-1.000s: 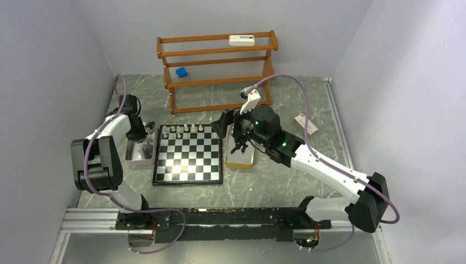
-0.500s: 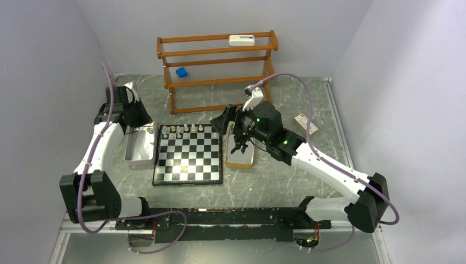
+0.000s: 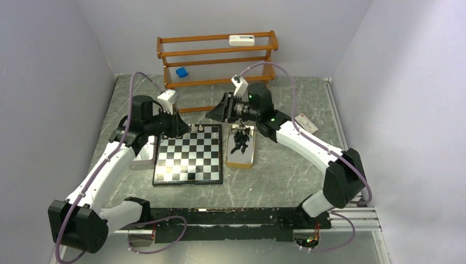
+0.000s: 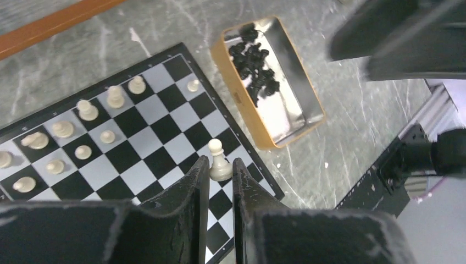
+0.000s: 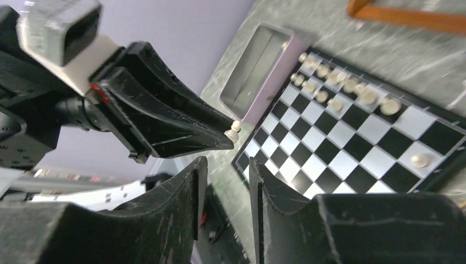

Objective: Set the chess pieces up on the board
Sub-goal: Place the chess piece on the chessboard.

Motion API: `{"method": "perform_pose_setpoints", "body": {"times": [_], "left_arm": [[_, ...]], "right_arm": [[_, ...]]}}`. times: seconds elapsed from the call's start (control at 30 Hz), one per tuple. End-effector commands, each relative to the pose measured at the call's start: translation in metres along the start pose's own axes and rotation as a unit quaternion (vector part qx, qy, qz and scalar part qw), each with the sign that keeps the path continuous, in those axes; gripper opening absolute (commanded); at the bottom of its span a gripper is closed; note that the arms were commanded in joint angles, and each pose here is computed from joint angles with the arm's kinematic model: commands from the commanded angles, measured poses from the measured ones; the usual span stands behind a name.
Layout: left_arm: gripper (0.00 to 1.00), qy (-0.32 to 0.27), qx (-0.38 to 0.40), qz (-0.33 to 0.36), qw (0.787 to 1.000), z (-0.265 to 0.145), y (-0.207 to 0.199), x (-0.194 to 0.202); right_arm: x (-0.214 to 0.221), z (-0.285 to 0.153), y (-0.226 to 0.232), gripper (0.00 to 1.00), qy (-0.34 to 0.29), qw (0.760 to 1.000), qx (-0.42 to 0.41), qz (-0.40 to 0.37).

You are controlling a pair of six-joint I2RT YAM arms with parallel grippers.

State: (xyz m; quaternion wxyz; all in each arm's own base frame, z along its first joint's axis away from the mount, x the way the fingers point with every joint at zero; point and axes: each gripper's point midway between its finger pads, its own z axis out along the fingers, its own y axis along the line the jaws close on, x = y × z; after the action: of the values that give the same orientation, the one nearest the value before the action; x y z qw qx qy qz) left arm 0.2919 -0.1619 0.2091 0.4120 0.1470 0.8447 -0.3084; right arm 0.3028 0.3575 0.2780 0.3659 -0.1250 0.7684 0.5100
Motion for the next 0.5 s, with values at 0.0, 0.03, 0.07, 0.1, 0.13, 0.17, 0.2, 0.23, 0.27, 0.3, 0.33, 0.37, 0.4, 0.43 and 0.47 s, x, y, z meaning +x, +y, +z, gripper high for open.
{"method": "perform_pose_setpoints", "body": {"times": [0.0, 0.03, 0.07, 0.1, 0.13, 0.17, 0.2, 0.23, 0.27, 0.3, 0.33, 0.37, 0.4, 0.43, 0.47], "left_arm": [[0.08, -0.020, 0.069, 0.063, 0.995, -0.002, -0.032, -0.001], [0.08, -0.021, 0.077, 0.068, 0.995, -0.002, -0.036, 0.001], [0.08, -0.020, 0.085, 0.073, 0.993, -0.002, -0.040, 0.003], [0.08, -0.018, 0.093, 0.077, 0.993, -0.001, -0.043, 0.006], [0.09, -0.017, 0.102, 0.083, 0.991, 0.000, -0.046, 0.007], [0.09, -0.015, 0.114, 0.087, 0.990, 0.001, -0.050, 0.010], [0.09, -0.012, 0.121, 0.090, 0.988, 0.003, -0.052, 0.012], [0.09, -0.009, 0.126, 0.093, 0.988, 0.005, -0.054, 0.014], [0.09, -0.006, 0.132, 0.096, 0.987, 0.007, -0.056, 0.017], [0.09, -0.002, 0.137, 0.101, 0.985, 0.009, -0.058, 0.019], [0.09, 0.000, 0.138, 0.106, 0.985, 0.012, -0.059, 0.021], [0.10, 0.002, 0.134, 0.110, 0.985, 0.014, -0.058, 0.022], [0.10, 0.005, 0.130, 0.114, 0.985, 0.016, -0.058, 0.024], [0.09, 0.006, 0.127, 0.116, 0.985, 0.017, -0.058, 0.025], [0.09, 0.009, 0.128, 0.119, 0.985, 0.019, -0.059, 0.026]], "right_arm": [[0.016, 0.007, 0.021, 0.38, 0.072, 0.993, -0.086, 0.037], [0.021, 0.009, 0.019, 0.38, 0.087, 0.991, -0.090, 0.045], [0.025, 0.013, 0.018, 0.38, 0.101, 0.989, -0.094, 0.050], [0.030, 0.015, 0.017, 0.39, 0.119, 0.986, -0.099, 0.056], [0.034, 0.018, 0.016, 0.40, 0.133, 0.984, -0.104, 0.064], [0.038, 0.020, 0.015, 0.41, 0.144, 0.981, -0.111, 0.073], [0.042, 0.020, 0.017, 0.41, 0.154, 0.977, -0.120, 0.080], [0.045, 0.022, 0.017, 0.41, 0.164, 0.974, -0.126, 0.088], [0.048, 0.022, 0.017, 0.41, 0.172, 0.972, -0.132, 0.093], [0.050, 0.023, 0.016, 0.41, 0.179, 0.970, -0.135, 0.097], [0.052, 0.023, 0.015, 0.41, 0.184, 0.969, -0.133, 0.100], [0.053, 0.023, 0.014, 0.41, 0.188, 0.968, -0.130, 0.100], [0.055, 0.023, 0.012, 0.41, 0.192, 0.968, -0.125, 0.098], [0.057, 0.022, 0.010, 0.41, 0.196, 0.968, -0.120, 0.099], [0.061, 0.022, 0.006, 0.41, 0.203, 0.968, -0.112, 0.100]]}}
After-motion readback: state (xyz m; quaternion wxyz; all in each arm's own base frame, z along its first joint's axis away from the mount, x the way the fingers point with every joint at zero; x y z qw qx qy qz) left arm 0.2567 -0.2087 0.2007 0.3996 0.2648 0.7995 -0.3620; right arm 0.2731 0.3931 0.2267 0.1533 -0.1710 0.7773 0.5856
